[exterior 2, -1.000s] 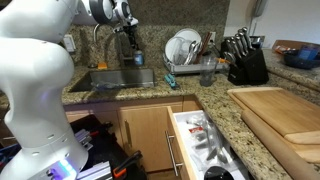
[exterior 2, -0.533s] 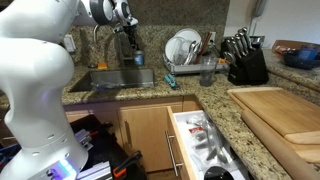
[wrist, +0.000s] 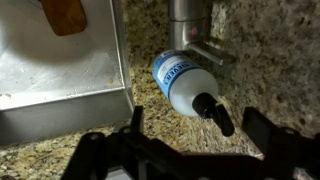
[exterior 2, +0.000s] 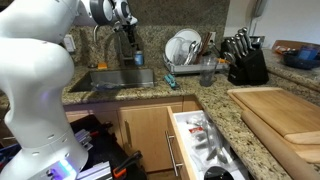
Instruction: Put the soap bottle in front of the sink and the cup in front of the drawer
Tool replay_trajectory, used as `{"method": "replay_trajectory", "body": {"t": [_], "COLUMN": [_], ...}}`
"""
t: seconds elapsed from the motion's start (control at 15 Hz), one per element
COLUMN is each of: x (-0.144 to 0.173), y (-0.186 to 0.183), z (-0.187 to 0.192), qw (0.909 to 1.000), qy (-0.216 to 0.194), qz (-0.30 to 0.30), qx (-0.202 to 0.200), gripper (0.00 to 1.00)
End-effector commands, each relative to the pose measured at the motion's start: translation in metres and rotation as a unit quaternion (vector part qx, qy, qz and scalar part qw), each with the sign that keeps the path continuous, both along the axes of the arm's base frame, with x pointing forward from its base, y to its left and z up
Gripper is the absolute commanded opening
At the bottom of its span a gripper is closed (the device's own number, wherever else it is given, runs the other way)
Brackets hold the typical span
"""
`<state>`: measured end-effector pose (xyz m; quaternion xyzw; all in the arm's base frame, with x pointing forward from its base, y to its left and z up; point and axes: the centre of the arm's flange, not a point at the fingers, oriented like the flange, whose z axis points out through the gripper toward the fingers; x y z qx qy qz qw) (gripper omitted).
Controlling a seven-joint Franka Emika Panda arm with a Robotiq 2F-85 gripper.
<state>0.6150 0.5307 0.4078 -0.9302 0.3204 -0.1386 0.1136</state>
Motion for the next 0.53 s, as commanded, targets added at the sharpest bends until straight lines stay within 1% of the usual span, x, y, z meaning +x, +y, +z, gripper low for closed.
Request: {"method": "replay_trajectory", "body": {"t": [0.0, 0.2, 0.27, 0.4, 0.47], "x": [0.015, 0.04, 0.015, 0.022, 0.023], "y": [0.002, 0.006, -0.005, -0.007, -0.006], "z": [-0.02, -0.049, -0.032, -0.053, -0.057], "qw": [0.9997, 0.9989, 0.9996, 0.9994, 0.9994], "qy": [-0.019, -0.024, -0.014, -0.015, -0.016], "qz": [-0.015, -0.039, -0.023, -0.031, -0.032], "qx": [-0.003, 0.012, 0.001, 0.003, 0.004], "gripper": [1.0, 1.0, 1.0, 1.0, 1.0]}}
